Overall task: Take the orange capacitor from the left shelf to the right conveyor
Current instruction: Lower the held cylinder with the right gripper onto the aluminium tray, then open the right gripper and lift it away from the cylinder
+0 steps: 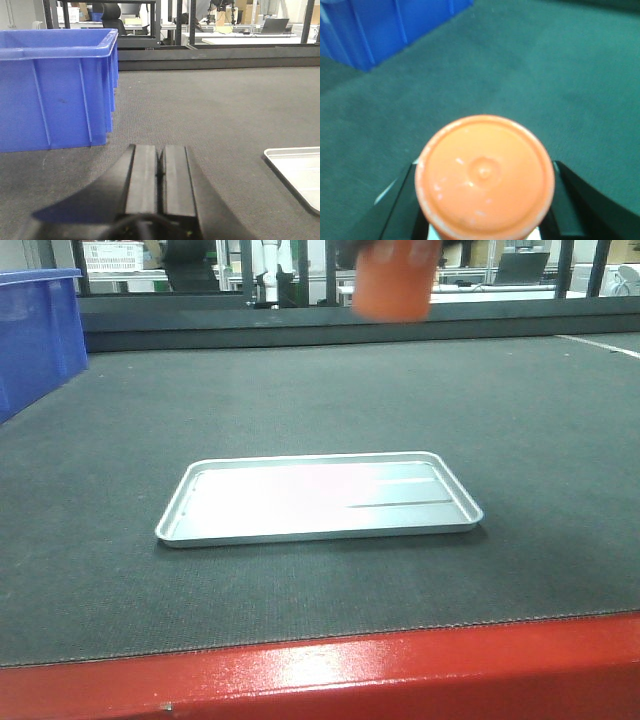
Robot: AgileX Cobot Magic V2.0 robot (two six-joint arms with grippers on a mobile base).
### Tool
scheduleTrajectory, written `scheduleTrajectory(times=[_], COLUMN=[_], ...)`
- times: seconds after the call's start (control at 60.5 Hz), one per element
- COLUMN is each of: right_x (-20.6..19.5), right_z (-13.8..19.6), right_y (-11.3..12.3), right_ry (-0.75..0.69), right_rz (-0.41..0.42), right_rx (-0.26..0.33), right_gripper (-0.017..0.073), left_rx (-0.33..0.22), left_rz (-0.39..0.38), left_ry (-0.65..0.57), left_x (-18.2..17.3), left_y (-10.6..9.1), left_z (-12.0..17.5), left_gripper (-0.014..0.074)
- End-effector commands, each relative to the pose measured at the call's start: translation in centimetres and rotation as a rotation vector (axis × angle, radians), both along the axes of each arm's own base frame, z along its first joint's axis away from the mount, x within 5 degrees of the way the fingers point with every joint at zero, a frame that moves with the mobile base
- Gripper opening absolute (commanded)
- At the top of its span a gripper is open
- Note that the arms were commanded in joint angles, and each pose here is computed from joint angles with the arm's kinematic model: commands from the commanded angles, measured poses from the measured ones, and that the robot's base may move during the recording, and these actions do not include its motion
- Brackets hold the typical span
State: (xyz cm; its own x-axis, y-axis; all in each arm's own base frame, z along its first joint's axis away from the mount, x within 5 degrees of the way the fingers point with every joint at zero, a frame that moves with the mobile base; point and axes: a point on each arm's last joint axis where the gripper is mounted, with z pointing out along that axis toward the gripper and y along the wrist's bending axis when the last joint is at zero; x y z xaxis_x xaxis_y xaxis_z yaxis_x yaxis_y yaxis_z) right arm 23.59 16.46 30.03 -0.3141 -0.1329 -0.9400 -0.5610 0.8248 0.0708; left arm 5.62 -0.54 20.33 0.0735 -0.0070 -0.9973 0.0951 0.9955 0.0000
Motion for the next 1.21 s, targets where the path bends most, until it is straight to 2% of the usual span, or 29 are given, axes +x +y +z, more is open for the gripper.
scheduleTrajectory(times=[0.0,0.248,0.397,0.579,0.661,0.727,0.81,1.19], right_x=[1.2,3.8,5.4,7.1,7.3,7.3,7.4,7.2], right_z=[1.0,-3.1,-5.5,-7.4,-7.4,-7.2,-7.0,-6.2], right_y=[0.9,3.5,4.4,5.2,5.3,5.3,5.3,5.1], right_ry=[-0.093,-0.140,-0.108,-0.075,-0.079,-0.079,-0.079,-0.098], right_rz=[0.034,0.125,0.132,0.127,0.128,0.116,0.097,0.096], right_rx=[0.085,0.043,0.001,-0.014,-0.007,0.015,0.050,0.063], right_gripper=[0.0058,0.0058,0.0058,0.0070,0.0176,0.0349,0.0649,0.0632], left_rx=[-0.020,-0.013,-0.013,-0.013,-0.013,-0.013,-0.013,-0.013], left_rz=[-0.004,-0.003,-0.003,-0.003,-0.003,-0.003,-0.003,-0.003], left_ry=[-0.081,-0.081,-0.081,-0.081,-0.081,-0.081,-0.081,-0.081], left_x=[0.0,0.0,0.0,0.0,0.0,0.0,0.0,0.0], left_y=[0.0,0.0,0.0,0.0,0.0,0.0,0.0,0.0], left_z=[1.0,1.0,1.0,1.0,1.0,1.0,1.0,1.0], left_gripper=[-0.0105,-0.0105,-0.0105,-0.0105,-0.0105,-0.0105,-0.0105,-0.0105])
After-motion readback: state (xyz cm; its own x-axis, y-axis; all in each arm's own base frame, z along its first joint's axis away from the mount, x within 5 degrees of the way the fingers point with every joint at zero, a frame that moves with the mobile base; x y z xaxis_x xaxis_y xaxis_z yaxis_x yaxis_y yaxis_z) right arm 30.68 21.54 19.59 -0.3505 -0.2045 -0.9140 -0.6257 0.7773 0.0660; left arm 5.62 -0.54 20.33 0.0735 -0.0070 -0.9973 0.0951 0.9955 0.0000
